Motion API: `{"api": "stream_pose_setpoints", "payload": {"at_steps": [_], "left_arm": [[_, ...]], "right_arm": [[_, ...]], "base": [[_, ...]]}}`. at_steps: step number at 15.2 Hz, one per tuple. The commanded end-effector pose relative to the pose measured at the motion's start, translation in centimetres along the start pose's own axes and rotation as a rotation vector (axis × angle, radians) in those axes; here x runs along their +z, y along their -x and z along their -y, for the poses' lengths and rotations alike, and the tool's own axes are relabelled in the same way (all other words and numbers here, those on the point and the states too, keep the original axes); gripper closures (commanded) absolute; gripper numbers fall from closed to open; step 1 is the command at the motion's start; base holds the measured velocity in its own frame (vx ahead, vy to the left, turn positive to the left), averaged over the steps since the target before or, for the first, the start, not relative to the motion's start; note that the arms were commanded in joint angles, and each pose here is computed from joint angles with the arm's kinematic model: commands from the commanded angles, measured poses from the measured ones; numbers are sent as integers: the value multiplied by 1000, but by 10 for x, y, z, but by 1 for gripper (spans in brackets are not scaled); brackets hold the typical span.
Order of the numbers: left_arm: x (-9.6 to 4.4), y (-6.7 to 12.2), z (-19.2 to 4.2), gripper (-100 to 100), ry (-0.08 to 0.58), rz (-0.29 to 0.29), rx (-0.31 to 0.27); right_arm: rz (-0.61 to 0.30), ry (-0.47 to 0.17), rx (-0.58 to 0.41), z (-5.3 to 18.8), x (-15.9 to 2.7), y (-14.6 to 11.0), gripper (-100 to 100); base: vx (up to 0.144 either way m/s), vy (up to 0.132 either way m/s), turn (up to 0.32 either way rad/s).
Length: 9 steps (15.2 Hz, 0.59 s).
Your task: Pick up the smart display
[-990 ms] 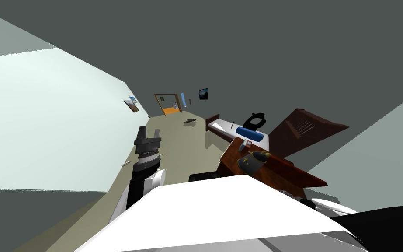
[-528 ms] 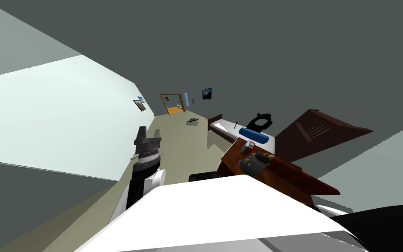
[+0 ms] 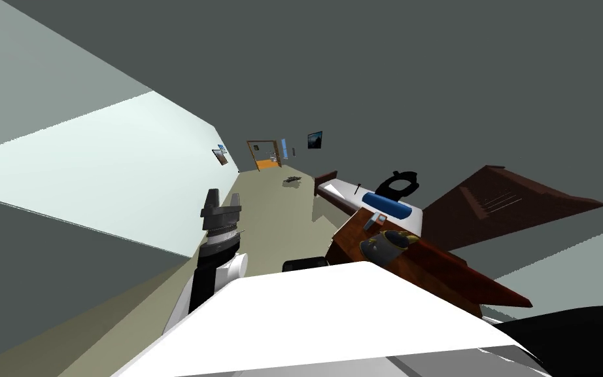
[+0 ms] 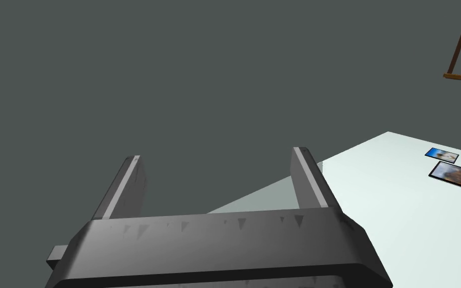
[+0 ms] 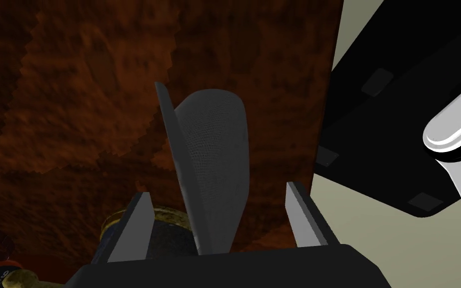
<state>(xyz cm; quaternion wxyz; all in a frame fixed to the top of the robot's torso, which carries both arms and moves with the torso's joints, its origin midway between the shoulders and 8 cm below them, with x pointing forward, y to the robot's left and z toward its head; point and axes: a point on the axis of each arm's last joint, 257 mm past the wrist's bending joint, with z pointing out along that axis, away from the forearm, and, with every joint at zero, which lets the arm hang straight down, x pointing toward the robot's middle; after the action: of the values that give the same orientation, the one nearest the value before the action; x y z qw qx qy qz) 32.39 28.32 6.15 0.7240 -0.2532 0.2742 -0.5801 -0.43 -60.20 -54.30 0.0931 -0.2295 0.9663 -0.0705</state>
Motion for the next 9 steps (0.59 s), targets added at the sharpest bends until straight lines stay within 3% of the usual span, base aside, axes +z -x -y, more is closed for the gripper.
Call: {"api": "stream_pose_setpoints", "payload": {"at_steps": [1,4,9], "left_arm": [[0,0,0,0,0,0,0],[0,0,0,0,0,0,0],[0,0,0,0,0,0,0]], "right_arm": [[0,0,0,0,0,0,100],[-2,-5,-2,3,-1,0,100],[16,12,-54,12,-3,17,100]], "base": [[0,0,0],[0,-3,5],[55,16,-221]]}}
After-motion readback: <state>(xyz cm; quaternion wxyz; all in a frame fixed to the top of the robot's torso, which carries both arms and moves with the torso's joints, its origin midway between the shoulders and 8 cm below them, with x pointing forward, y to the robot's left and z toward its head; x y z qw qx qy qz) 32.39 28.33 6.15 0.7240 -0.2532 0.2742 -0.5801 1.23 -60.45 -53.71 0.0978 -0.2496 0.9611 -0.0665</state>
